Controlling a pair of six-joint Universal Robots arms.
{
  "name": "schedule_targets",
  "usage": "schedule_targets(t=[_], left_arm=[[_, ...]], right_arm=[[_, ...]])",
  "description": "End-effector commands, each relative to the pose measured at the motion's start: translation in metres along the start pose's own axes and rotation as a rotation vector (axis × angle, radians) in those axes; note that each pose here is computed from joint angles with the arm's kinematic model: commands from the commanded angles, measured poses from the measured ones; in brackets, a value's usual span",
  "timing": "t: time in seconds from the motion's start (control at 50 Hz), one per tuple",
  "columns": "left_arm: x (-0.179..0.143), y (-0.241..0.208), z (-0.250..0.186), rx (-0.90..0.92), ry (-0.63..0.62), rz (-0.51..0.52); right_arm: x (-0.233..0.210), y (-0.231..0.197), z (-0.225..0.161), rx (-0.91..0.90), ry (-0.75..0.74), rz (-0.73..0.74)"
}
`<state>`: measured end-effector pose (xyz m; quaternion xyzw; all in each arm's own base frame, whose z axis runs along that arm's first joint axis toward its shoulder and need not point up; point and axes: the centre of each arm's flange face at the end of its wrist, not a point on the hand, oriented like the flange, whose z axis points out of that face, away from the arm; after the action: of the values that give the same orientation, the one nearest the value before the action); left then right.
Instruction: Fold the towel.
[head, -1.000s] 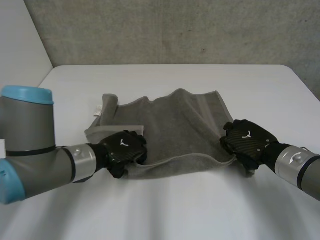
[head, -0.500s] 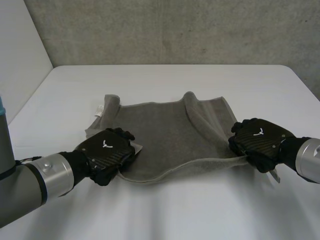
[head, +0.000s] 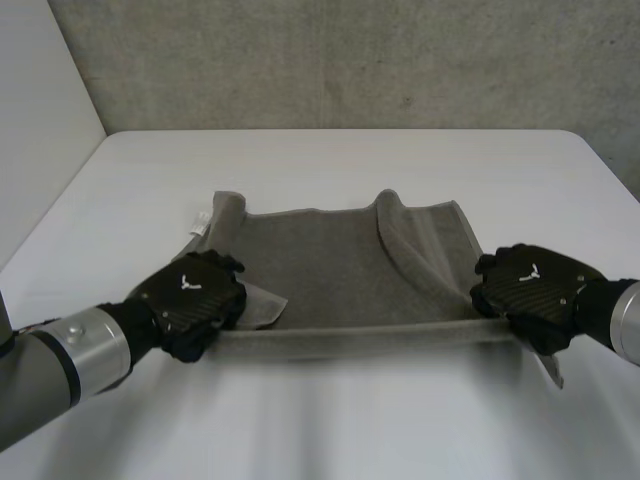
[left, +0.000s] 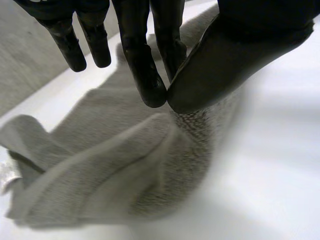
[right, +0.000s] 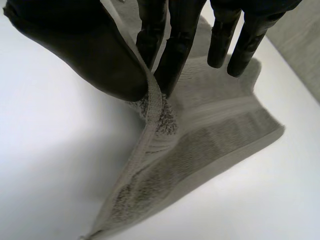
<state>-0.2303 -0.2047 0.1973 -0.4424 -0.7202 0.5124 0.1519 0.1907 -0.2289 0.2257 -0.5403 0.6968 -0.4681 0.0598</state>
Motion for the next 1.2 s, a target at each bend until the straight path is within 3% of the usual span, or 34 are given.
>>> schedule_targets(t=[0.02,0.1,0.22,0.3,0.32,0.36,0.38,0.4,0.48,0.52,0.56,0.6,0.62,0.74,0.78,0.88,1.02,1.2], left_arm=[[-0.036,-0.024,0.030,0.150,-0.118,0.092],[-0.058,-0.048,0.052,0.246,-0.208,0.096],[-0.092,-0.109,0.075,0.445,-0.319,0.023],[-0.115,-0.153,0.064,0.616,-0.382,0.017],[-0.115,-0.153,0.064,0.617,-0.382,0.017],[-0.126,-0.184,0.051,0.813,-0.496,0.020],[-0.126,-0.184,0.051,0.814,-0.497,0.020],[-0.131,-0.200,0.034,0.942,-0.584,0.026],[-0.132,-0.223,-0.010,1.155,-0.677,0.070],[-0.126,-0.218,-0.012,1.141,-0.644,0.086],[-0.108,-0.167,0.026,0.931,-0.433,0.061],[-0.104,-0.143,0.038,0.843,-0.380,0.039],[-0.101,-0.115,0.047,0.747,-0.346,0.006],[-0.097,-0.053,0.054,0.534,-0.339,-0.055],[-0.078,-0.017,0.060,0.423,-0.308,-0.077],[-0.055,0.014,0.062,0.316,-0.269,-0.083],[-0.047,0.022,0.063,0.272,-0.261,-0.030],[-0.046,0.017,0.056,0.261,-0.266,-0.036]], right_arm=[[0.028,-0.029,0.025,0.151,0.104,-0.146],[0.065,-0.067,0.047,0.328,0.278,-0.145],[0.093,-0.109,0.050,0.502,0.467,-0.127],[0.120,-0.147,0.030,0.658,0.697,-0.181],[0.120,-0.147,0.030,0.659,0.698,-0.181],[0.133,-0.181,0.002,0.877,0.898,-0.191],[0.133,-0.182,0.002,0.878,0.899,-0.191],[0.135,-0.193,-0.009,0.984,0.952,-0.171],[0.130,-0.181,0.000,0.916,0.869,-0.138],[0.114,-0.154,0.022,0.764,0.679,-0.081],[0.102,-0.143,0.031,0.707,0.598,-0.068],[0.082,-0.113,0.046,0.591,0.493,-0.052],[0.082,-0.113,0.046,0.590,0.493,-0.052],[0.055,-0.055,0.064,0.394,0.429,-0.141],[0.047,-0.041,0.066,0.346,0.407,-0.168],[0.020,-0.011,0.072,0.251,0.331,-0.216],[-0.008,0.008,0.066,0.177,0.249,-0.163],[-0.009,0.008,0.061,0.181,0.237,-0.045]])
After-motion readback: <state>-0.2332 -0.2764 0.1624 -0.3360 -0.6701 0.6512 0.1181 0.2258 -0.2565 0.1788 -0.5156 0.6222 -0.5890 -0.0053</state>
